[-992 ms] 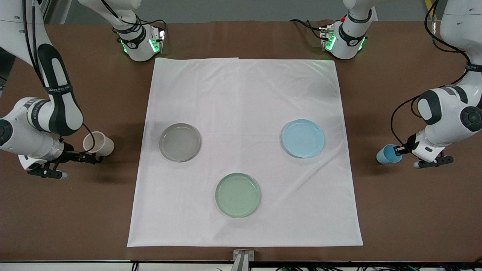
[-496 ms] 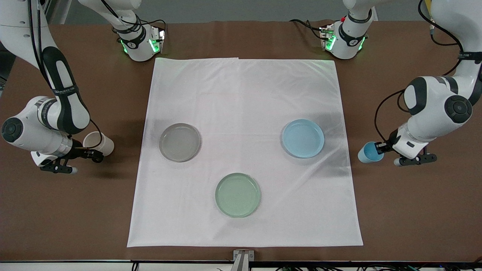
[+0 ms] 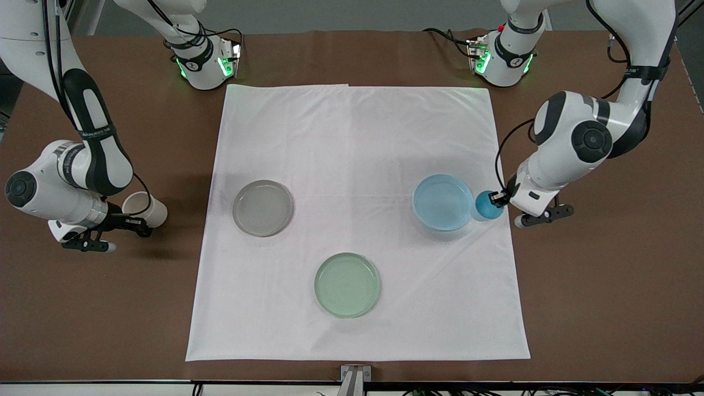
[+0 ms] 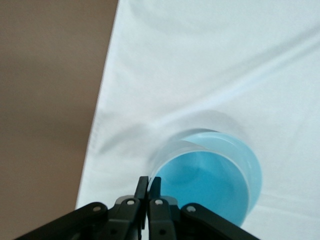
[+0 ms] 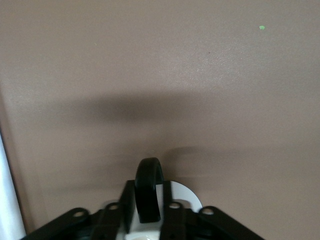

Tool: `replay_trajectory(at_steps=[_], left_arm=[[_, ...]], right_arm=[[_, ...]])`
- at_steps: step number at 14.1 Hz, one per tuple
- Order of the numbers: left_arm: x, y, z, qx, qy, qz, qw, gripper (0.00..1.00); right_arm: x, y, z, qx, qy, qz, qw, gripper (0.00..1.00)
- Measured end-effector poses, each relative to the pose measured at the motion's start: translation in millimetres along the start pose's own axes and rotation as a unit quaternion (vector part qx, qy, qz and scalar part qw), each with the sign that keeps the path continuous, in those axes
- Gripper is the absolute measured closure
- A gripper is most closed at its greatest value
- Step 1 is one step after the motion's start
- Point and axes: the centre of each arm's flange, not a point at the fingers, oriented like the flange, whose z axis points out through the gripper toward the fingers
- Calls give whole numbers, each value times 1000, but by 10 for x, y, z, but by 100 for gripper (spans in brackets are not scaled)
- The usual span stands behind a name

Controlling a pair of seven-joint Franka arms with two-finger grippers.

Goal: Place blue cup in blue plate and white mug in gray plate
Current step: 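Lift the blue cup with the left gripper and lower it onto the blue plate, then carry the white mug onto the gray plate while the left gripper releases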

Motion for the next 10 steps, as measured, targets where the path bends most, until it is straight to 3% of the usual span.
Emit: replay_trajectory(at_steps=[5, 7, 10], left_arm=[[-450, 530, 473, -2, -16, -35, 999, 96], [-535, 471, 689, -8, -15, -39, 999, 96], [-607, 417, 821, -10, -13, -38, 999, 96]], right_arm=[[67, -111, -119, 3, 2, -7, 1000, 81], [88, -415, -306, 10, -15, 6, 1000, 81], [6, -1249, -625, 16, -19, 37, 999, 81]])
